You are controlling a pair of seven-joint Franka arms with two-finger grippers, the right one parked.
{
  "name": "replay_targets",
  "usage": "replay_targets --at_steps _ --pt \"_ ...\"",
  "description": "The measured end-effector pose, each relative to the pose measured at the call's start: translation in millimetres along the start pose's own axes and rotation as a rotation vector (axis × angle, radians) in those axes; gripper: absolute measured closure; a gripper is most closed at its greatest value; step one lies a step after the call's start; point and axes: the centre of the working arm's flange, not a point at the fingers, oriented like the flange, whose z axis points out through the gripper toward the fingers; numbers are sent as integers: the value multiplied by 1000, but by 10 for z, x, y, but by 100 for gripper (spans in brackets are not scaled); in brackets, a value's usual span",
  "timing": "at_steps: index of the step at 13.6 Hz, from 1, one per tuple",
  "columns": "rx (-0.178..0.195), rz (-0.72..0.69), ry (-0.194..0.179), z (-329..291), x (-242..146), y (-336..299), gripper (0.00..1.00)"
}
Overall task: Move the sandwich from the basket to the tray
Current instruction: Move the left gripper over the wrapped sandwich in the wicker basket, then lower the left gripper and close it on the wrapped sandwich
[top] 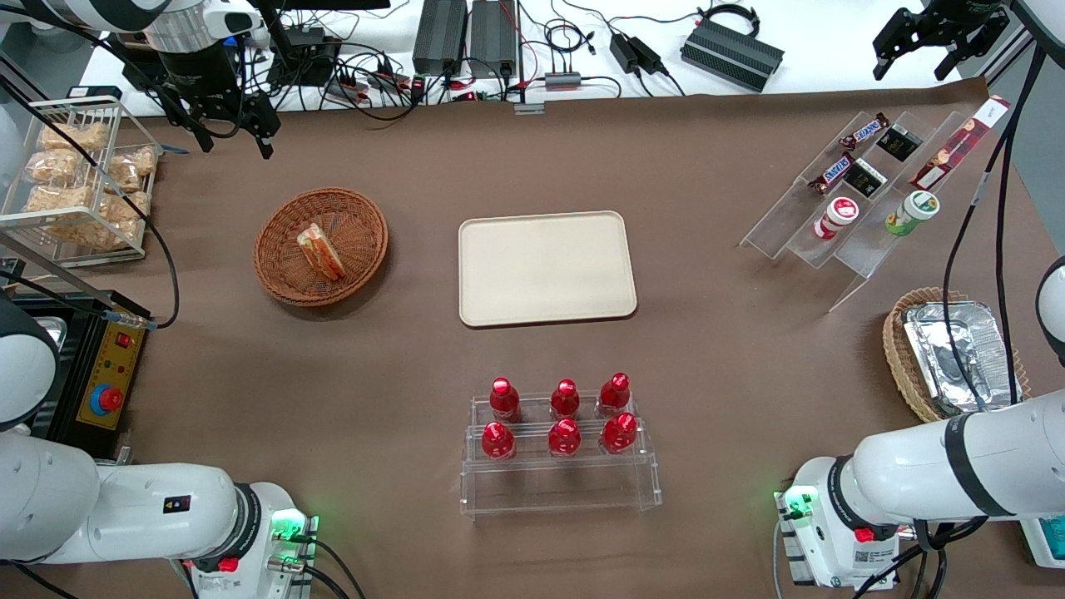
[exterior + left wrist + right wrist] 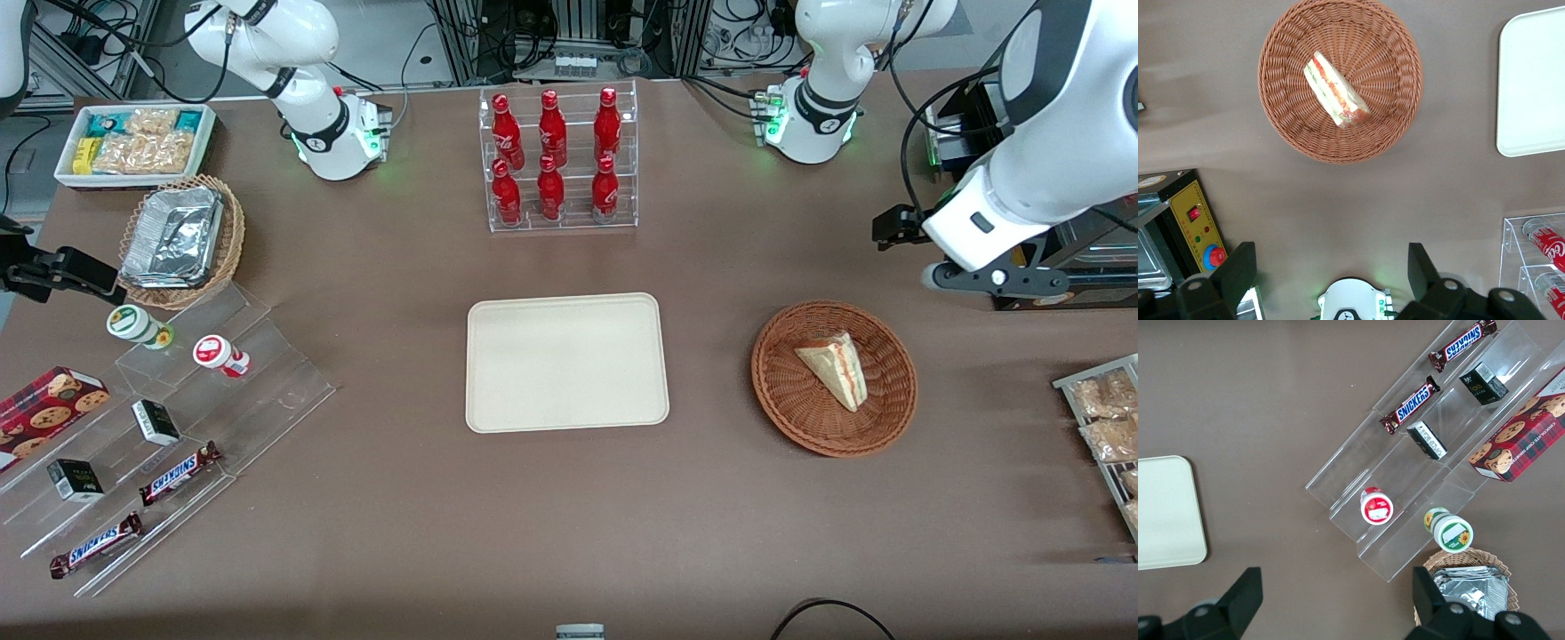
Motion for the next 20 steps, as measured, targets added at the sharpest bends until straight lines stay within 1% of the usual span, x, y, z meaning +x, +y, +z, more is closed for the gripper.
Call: replay_targets --at_steps 3,5,6,7,10,13,15,17,19,20 --pt "-1 -3 -6 3 -2 -25 0" --pt "-4 -7 -19 81 49 -52 0" --pt "-6 -6 -24 174 112 -55 0" --pt "-8 -4 -21 315 193 -49 0" --pt "-13 1 -20 865 382 -22 0" --pt "-19 -7 22 1403 486 -48 0" --pt "-24 -24 58 1734 511 -84 0" --pt "-31 -70 101 2020 510 -76 0" --pt "-47 -198 148 2269 501 -68 0" --pt "-57 -281 159 2357 503 -64 0"
